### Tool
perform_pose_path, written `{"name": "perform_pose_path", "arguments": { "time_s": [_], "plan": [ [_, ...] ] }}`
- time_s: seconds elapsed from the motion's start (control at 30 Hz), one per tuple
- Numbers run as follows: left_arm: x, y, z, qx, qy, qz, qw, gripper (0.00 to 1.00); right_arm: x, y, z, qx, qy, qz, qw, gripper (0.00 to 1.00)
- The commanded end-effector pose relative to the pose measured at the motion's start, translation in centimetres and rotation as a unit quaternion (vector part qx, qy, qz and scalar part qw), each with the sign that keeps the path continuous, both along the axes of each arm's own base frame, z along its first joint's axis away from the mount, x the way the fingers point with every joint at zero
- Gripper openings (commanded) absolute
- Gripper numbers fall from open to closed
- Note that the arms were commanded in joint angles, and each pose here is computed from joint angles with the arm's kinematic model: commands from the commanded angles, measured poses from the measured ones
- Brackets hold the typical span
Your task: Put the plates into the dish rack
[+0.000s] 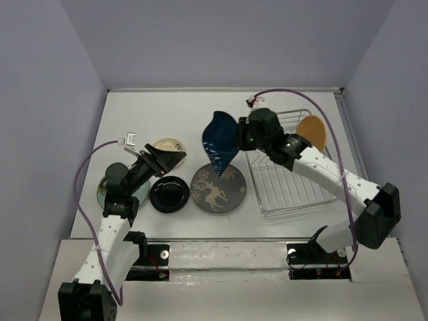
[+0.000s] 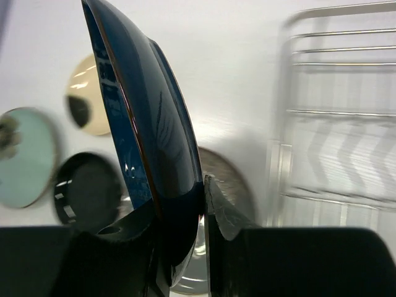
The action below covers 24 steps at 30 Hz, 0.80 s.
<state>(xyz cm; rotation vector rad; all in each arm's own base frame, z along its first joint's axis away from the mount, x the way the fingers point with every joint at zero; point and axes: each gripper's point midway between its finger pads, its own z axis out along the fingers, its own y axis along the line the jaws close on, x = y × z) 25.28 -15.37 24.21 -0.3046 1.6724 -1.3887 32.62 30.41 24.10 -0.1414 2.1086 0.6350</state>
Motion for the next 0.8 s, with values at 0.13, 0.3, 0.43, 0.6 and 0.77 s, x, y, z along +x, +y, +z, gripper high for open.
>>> {"name": "perform_pose_path", "arguments": {
  "time_s": [0.13, 0.3, 0.43, 0.6, 0.77],
  "plan": [
    [-2.6, 0.0, 2.5, 0.210, -0.130, -0.024, 0.969, 0.99, 0.5, -20.3, 8.3, -0.196, -0.051, -0.215, 0.955, 0.07],
    [-5.0, -1.5, 2.4, 0.240, -0.164, -0.054, 0.955, 0.99, -1.0, -27.3, 10.3, -0.313, -0.030, -0.321, 0.893, 0.07],
    [-6.0, -2.2, 2.6, 0.236, -0.181, -0.072, 0.952, 0.99, -0.2, -29.7, 11.8, -0.343, -0.029, -0.350, 0.871, 0.07],
    [-7.0, -2.6, 3.1, 0.228, -0.196, -0.082, 0.950, 0.99, 1.0, -30.3, 10.9, -0.406, -0.013, -0.333, 0.851, 0.07],
    [-7.7, -2.9, 3.5, 0.221, -0.207, -0.090, 0.949, 0.99, 2.6, -31.4, 9.9, -0.419, 0.004, -0.317, 0.851, 0.07]
  ]
}}
